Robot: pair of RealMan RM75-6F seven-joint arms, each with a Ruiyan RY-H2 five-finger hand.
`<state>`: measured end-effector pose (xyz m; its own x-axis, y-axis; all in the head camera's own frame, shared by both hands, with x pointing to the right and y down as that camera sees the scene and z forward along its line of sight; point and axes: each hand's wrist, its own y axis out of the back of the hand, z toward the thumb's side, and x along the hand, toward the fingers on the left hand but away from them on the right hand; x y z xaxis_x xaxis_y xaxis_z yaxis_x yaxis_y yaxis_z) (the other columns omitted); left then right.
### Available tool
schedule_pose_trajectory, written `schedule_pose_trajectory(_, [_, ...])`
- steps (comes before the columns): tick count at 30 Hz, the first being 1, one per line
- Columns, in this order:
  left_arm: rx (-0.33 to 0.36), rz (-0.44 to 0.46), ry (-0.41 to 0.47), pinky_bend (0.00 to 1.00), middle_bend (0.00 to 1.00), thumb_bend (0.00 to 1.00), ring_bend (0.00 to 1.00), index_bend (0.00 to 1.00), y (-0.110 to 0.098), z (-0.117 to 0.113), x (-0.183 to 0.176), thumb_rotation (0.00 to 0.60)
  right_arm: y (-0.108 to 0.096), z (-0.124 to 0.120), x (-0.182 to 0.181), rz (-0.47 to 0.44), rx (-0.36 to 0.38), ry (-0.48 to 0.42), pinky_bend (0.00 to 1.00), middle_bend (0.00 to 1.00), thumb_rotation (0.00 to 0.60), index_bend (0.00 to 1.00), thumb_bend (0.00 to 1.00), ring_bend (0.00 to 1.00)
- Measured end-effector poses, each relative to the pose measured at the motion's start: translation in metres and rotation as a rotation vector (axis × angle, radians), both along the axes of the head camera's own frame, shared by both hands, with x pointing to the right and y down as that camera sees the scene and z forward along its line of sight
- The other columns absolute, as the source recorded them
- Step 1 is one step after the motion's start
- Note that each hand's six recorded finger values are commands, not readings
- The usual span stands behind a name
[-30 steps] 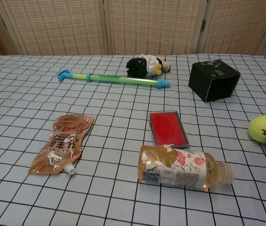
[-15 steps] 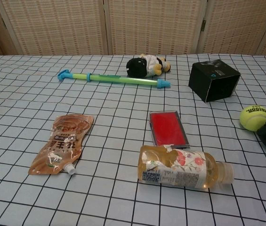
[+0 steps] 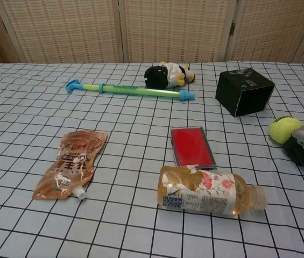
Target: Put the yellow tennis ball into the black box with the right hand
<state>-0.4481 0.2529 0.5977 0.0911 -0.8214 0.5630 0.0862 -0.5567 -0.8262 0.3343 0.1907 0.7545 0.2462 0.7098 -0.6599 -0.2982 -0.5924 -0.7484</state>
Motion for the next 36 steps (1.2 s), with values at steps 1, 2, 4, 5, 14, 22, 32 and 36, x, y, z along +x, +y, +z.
schedule_pose_trajectory(1, [0.0,0.001,-0.001,0.4,0.1,0.41,0.1,0.11,0.0,0.0,0.0,0.6,0.0,0.001,-0.002,-0.003,-0.001,-0.002,1.0,0.92,0.6,1.0,1.0,0.74])
schedule_pose_trajectory(2, [0.0,0.001,-0.001,0.4,0.1,0.41,0.1,0.11,0.0,0.0,0.0,0.6,0.0,0.002,-0.004,-0.006,-0.002,-0.003,1.0,0.92,0.6,1.0,1.0,0.74])
schedule_pose_trajectory(4, [-0.001,0.0,0.0,0.4,0.1,0.41,0.1,0.11,0.0,0.0,0.0,0.6,0.0,0.005,-0.007,-0.013,-0.003,-0.004,1.0,0.92,0.6,1.0,1.0,0.75])
schedule_pose_trajectory(5, [0.0,0.0,0.0,0.4,0.1,0.41,0.1,0.11,0.0,0.0,0.0,0.6,0.0,0.006,-0.008,-0.016,-0.004,-0.003,1.0,0.92,0.6,1.0,1.0,0.75])
schedule_pose_trajectory(14, [-0.001,0.002,-0.002,0.41,0.1,0.41,0.1,0.11,0.0,0.0,0.0,0.6,-0.011,0.009,-0.012,-0.021,0.006,-0.002,1.0,0.92,0.6,1.0,1.0,0.74])
schedule_pose_trajectory(22, [-0.011,0.004,-0.007,0.41,0.1,0.41,0.1,0.11,0.001,0.003,0.0,0.6,-0.023,-0.002,-0.014,-0.023,0.033,-0.011,1.0,0.92,0.6,1.0,1.0,0.74])
schedule_pose_trajectory(32, [-0.014,0.007,-0.009,0.41,0.1,0.41,0.1,0.11,0.002,0.003,0.001,0.6,-0.032,0.0,-0.018,-0.019,0.032,-0.012,1.0,0.92,0.6,1.0,1.0,0.74])
schedule_pose_trajectory(36, [-0.015,0.008,-0.01,0.41,0.1,0.41,0.1,0.11,0.002,0.003,0.001,0.6,-0.035,0.003,-0.02,-0.025,0.033,-0.01,1.0,0.92,0.6,1.0,1.0,0.74])
